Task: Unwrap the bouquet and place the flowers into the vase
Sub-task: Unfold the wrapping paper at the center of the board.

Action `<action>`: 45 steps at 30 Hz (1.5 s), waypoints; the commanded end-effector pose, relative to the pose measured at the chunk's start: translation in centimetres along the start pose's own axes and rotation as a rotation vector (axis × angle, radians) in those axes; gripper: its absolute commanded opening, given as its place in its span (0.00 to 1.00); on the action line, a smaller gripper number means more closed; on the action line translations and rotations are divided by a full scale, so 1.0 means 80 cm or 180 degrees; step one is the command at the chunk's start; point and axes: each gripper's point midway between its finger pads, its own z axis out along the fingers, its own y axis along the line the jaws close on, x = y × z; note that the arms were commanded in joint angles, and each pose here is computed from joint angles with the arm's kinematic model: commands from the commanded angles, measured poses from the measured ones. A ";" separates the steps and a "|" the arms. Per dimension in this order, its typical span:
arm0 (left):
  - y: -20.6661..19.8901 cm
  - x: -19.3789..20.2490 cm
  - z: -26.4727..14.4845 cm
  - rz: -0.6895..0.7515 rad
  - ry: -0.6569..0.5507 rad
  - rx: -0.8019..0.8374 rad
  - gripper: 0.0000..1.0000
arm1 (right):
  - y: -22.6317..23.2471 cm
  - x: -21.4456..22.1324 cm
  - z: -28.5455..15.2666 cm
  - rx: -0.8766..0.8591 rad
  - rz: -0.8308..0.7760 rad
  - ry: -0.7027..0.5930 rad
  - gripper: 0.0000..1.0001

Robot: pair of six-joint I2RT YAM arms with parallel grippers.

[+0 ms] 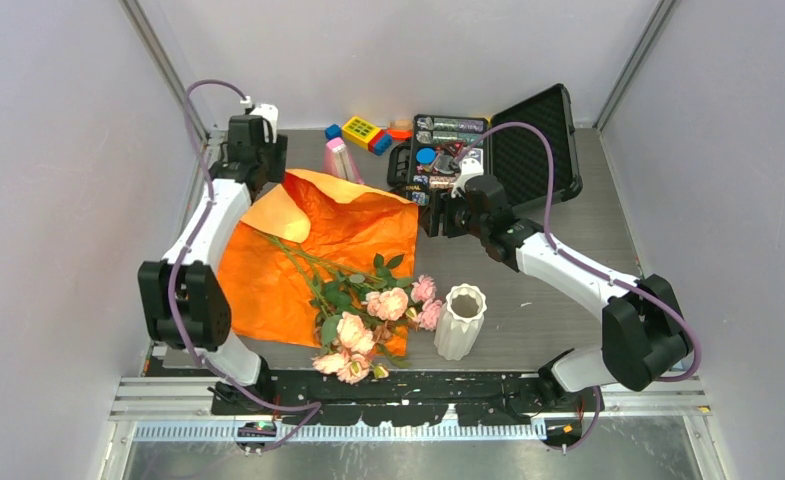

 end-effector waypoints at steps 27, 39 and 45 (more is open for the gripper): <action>-0.105 0.143 -0.009 -0.1142 0.0177 0.0507 0.71 | 0.016 -0.037 -0.010 -0.0147 0.0045 -0.0303 0.67; -0.022 0.138 0.014 -0.2849 0.0158 0.0522 0.60 | 0.016 -0.038 -0.011 -0.0145 0.0026 -0.0316 0.67; 0.017 0.150 0.039 -0.3353 0.0109 0.0414 0.58 | 0.016 -0.038 -0.012 -0.0141 0.0024 -0.0320 0.67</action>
